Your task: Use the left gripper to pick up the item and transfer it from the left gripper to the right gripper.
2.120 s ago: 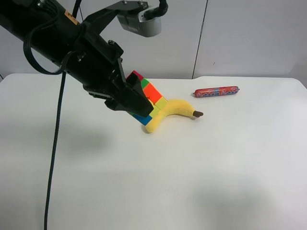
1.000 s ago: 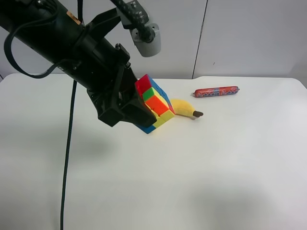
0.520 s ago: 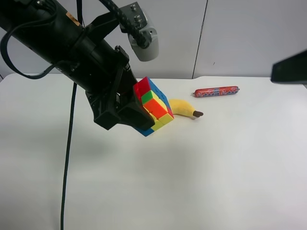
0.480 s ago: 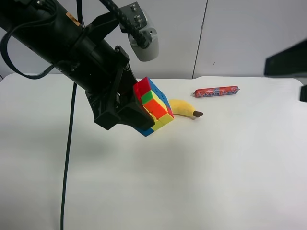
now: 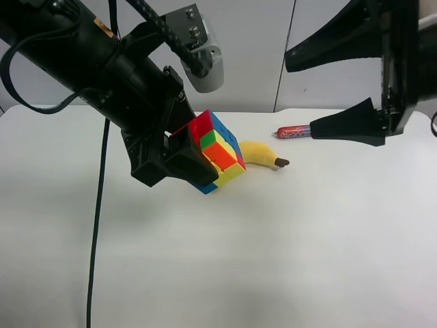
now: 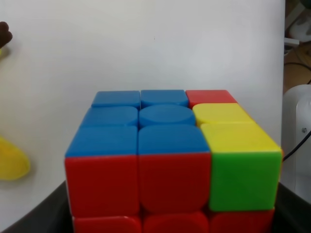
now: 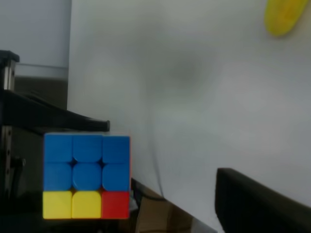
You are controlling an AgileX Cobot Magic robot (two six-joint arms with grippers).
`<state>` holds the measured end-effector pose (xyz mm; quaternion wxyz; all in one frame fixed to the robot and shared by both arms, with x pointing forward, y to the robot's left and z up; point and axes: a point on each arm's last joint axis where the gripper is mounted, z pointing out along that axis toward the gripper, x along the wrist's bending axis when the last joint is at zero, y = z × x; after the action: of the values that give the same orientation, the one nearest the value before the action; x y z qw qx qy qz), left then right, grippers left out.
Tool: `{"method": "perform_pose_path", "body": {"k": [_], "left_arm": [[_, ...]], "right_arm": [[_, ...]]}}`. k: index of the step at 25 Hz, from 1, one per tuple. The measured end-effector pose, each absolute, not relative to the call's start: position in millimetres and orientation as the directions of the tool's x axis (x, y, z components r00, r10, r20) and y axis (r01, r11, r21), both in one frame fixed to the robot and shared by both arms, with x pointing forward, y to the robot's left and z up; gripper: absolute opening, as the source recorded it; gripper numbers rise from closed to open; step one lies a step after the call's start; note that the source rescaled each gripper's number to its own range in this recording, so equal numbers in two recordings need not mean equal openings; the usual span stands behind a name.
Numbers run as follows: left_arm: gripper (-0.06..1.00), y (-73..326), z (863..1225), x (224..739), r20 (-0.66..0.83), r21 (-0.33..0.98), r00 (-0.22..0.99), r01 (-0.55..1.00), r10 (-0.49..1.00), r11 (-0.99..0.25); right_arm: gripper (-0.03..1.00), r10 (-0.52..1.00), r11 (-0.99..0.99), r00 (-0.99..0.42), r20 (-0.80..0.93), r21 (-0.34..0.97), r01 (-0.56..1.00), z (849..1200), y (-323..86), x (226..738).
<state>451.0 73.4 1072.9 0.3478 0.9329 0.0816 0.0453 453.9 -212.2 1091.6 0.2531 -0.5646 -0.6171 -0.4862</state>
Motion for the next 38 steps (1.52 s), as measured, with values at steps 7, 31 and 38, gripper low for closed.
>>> {"method": "perform_pose_path", "body": {"k": [7, 31, 38], "left_arm": [[0.0, 73.5, 1072.9, 451.4, 0.035, 0.656, 0.983, 0.114, 0.182, -0.746], [0.0, 73.4, 1073.0, 451.7, 0.038, 0.657, 0.982, 0.114, 0.183, -0.745], [0.0, 73.4, 1073.1, 451.8, 0.039, 0.657, 0.982, 0.113, 0.184, -0.745]], "right_arm": [[1.0, 0.4, 0.057, -0.276, 0.874, 0.276, 0.959, 1091.5, -169.5, 460.7], [1.0, 0.453, 0.111, -0.267, 0.85, 0.243, 0.964, 1056.7, -140.1, 477.1], [0.96, 0.462, 0.141, -0.279, 0.841, 0.242, 0.96, 1041.8, -114.2, 475.8]]}}
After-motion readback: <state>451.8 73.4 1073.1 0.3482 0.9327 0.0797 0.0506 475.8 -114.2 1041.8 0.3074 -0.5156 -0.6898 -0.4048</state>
